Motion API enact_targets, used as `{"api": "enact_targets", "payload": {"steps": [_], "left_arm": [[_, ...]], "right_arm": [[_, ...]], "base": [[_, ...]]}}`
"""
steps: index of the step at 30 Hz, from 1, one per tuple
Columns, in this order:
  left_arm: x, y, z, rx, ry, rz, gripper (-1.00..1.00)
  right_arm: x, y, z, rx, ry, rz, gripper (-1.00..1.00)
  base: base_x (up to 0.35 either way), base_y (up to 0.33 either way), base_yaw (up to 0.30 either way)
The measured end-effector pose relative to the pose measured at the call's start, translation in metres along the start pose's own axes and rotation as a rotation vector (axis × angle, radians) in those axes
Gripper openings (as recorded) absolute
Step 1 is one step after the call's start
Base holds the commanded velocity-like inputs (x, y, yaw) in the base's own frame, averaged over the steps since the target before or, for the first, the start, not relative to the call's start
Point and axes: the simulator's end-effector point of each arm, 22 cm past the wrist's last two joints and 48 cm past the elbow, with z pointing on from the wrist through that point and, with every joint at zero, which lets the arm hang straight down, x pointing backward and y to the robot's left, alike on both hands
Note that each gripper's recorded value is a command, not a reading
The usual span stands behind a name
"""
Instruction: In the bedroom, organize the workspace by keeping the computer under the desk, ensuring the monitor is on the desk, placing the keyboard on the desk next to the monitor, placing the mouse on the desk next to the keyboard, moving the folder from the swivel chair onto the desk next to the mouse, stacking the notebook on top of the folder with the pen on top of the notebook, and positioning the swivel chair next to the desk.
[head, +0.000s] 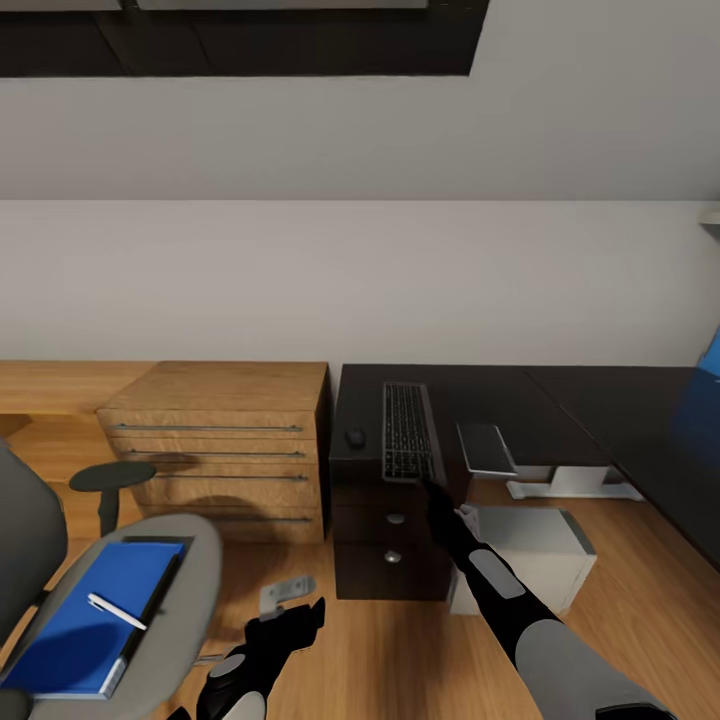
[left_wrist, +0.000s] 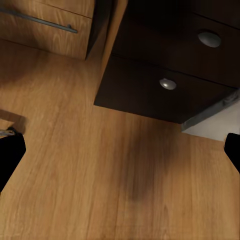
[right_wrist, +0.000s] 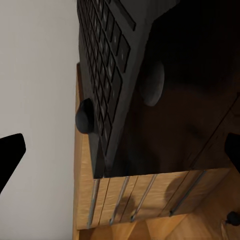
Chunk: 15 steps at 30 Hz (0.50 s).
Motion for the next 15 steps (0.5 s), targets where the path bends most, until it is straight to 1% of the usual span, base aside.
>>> {"api": "enact_targets", "payload": {"steps": [7,11,15], "left_arm": [[-0.0001,0.0011,0.0002,-0.002,0.000,0.001,1.00],[-0.0004,0.0012,0.0001,-0.002,-0.002,0.001,1.00],[0.0007,0.0012,0.0004,-0.001,0.004,-0.003,1.00]], "right_arm": [[0.0004,-0.0011,0.0001,0.004,0.002,0.000,1.00],[0.0005,-0.0012,0.0000,0.004,0.002,0.000,1.00],[0.0005,-0.0016,0.0002,0.005,0.002,0.000,1.00]], "base": [[0.170,0.000,0.000],[0.249,0.000,0.000],[0.090,0.000,0.000]]}}
